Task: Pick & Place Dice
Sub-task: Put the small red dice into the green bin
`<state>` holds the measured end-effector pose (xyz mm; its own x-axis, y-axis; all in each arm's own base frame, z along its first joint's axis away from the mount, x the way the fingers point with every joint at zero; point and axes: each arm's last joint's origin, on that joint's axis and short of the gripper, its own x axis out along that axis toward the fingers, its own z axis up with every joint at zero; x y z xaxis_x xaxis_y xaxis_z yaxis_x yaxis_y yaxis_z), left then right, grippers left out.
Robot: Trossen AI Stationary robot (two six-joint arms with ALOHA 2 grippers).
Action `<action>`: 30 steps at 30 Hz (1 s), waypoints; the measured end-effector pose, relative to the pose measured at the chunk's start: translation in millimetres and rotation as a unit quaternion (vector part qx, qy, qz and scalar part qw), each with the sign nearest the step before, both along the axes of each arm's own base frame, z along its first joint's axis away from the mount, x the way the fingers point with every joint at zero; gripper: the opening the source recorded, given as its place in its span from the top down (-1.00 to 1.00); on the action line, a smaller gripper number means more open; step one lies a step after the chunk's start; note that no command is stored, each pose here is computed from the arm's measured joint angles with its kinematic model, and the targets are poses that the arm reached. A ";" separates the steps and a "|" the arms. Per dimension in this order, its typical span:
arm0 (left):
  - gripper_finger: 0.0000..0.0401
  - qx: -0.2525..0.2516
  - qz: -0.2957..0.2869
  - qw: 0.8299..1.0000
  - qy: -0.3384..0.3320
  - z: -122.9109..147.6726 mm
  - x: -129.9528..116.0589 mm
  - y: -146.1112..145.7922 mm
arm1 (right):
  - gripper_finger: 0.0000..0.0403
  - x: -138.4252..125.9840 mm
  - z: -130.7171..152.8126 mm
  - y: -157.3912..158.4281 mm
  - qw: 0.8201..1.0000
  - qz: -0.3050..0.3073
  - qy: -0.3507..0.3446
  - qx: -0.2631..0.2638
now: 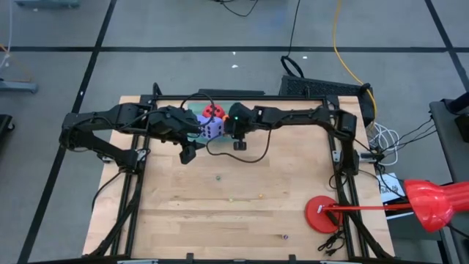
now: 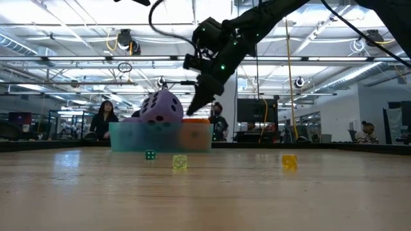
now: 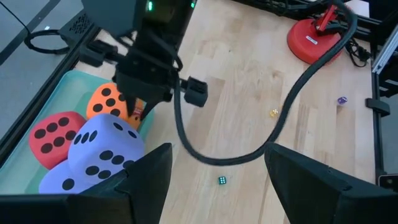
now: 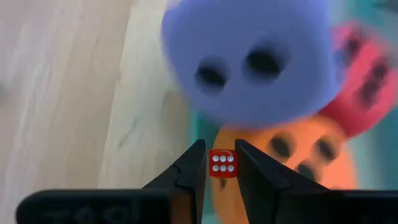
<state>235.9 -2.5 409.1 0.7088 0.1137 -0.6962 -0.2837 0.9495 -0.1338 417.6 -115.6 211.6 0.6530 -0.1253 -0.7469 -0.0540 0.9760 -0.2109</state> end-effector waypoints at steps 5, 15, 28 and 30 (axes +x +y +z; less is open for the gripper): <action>-0.33 0.000 0.000 1.000 0.000 0.0 0.0 0.0 | 0.59 -0.9 -3.3 0.4 1.000 0.000 0.009 0.002; -0.33 0.000 0.000 1.000 0.000 -0.1 0.1 0.0 | 0.58 -1.2 -2.5 0.3 1.000 0.000 0.009 0.002; -0.33 0.000 0.000 1.000 0.000 -0.1 0.1 0.0 | 0.58 -1.5 -2.8 0.3 1.000 -0.001 0.011 0.002; -0.33 0.000 0.000 1.000 0.000 0.0 0.0 0.0 | 0.57 -1.4 -2.7 0.3 1.000 -0.001 0.011 0.002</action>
